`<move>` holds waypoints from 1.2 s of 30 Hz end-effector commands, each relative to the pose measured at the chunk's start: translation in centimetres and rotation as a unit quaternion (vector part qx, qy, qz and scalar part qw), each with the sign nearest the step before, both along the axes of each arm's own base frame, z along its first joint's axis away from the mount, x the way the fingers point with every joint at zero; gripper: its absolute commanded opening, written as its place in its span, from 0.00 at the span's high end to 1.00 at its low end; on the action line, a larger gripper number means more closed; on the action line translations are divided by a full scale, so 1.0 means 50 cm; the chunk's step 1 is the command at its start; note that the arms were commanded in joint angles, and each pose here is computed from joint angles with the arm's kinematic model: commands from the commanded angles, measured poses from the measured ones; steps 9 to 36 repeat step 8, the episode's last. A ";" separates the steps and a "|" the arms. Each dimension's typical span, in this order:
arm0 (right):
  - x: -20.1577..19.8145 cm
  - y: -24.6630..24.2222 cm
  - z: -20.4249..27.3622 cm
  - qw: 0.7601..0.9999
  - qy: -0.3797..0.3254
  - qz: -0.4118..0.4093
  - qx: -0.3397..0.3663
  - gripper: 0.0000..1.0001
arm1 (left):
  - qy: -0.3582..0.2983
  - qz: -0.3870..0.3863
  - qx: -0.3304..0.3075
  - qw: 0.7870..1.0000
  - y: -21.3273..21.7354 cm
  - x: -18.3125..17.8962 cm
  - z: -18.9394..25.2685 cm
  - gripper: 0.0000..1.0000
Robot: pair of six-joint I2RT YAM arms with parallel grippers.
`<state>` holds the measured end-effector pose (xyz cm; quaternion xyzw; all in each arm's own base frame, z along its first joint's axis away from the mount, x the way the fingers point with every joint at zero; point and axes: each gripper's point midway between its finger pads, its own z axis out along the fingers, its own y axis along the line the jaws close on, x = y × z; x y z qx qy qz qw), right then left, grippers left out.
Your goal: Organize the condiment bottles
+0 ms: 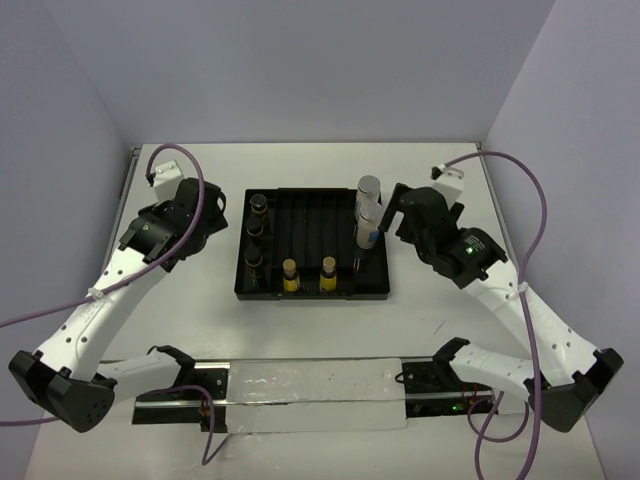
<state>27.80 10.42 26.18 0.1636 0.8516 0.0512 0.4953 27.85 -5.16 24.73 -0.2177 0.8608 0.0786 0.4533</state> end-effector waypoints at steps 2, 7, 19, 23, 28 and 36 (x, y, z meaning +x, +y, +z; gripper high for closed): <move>-0.036 -0.075 -0.039 0.998 0.013 -0.055 -0.007 0.00 | -0.023 -0.002 -0.011 1.000 -0.002 0.011 0.031 0.01; -0.058 -0.099 -0.050 0.997 0.013 -0.070 -0.005 0.00 | -0.024 -0.004 -0.015 1.000 -0.005 0.012 0.031 0.01; -0.060 -0.101 -0.052 0.997 0.015 -0.071 -0.006 0.00 | -0.024 -0.005 -0.017 1.000 -0.007 0.012 0.032 0.01; -0.060 -0.101 -0.052 0.997 0.015 -0.071 -0.006 0.00 | -0.024 -0.005 -0.017 1.000 -0.007 0.012 0.032 0.01; -0.060 -0.101 -0.052 0.997 0.015 -0.071 -0.006 0.00 | -0.024 -0.005 -0.017 1.000 -0.007 0.012 0.032 0.01; -0.060 -0.101 -0.052 0.997 0.015 -0.071 -0.006 0.00 | -0.024 -0.005 -0.017 1.000 -0.007 0.012 0.032 0.01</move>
